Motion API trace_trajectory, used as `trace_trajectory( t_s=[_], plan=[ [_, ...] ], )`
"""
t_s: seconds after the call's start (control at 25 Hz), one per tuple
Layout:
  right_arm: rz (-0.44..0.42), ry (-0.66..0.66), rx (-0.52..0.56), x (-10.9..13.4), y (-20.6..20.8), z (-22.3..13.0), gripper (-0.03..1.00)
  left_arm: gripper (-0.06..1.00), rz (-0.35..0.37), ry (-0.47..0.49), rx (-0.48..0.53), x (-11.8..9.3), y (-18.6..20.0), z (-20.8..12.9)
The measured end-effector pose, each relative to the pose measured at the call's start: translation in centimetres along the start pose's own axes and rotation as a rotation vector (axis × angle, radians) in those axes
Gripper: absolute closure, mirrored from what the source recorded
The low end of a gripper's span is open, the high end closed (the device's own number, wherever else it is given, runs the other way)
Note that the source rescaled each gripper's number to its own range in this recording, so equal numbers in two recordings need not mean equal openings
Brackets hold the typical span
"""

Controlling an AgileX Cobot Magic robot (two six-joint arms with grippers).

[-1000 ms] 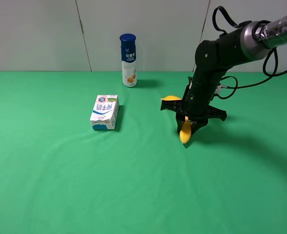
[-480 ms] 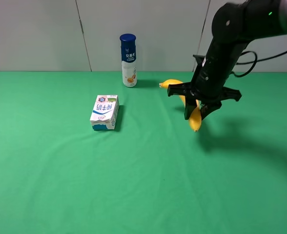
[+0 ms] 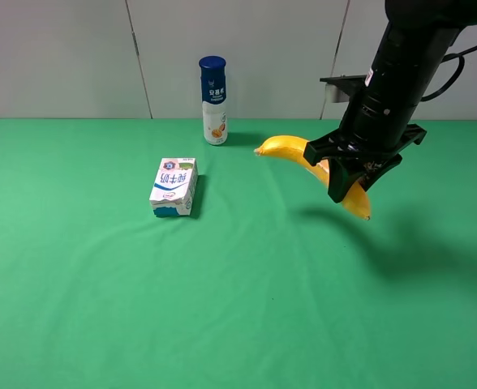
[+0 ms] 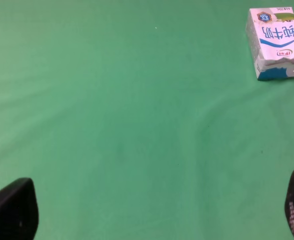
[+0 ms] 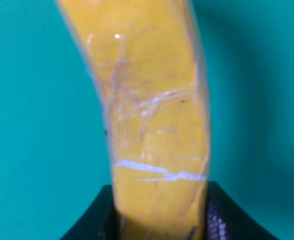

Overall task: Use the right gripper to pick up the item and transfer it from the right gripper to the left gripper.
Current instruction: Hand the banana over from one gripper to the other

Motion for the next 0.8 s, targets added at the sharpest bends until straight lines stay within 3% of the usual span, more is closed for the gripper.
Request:
trace_trajectory(
  t_s=[0.16, 0.48, 0.8],
  plan=[
    [0.007, 0.118, 0.026, 1.6, -0.1, -0.7, 0.97, -0.04, 0.0, 0.0, 0.0, 0.0, 0.0, 0.0],
    [0.014, 0.319, 0.027, 7.1, -0.7, -2.2, 0.97, -0.04, 0.0, 0.0, 0.0, 0.0, 0.0, 0.0],
    [-0.051, 0.543, 0.032, 11.1, -1.2, -4.4, 0.97, -0.04, 0.0, 0.0, 0.0, 0.0, 0.0, 0.0]
  ],
)
Point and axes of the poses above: a point on each arm's last joint axis where the gripper is mounted, y pointing back along that axis away from the gripper, x along the wrist's bending axis when the last joint is at zero, z = x × y, the point moved 7 cm from there along -y, pointing out along that axis toward the gripper, and after that the axes turned 8 degrees about -y, right-handed, at the moved point
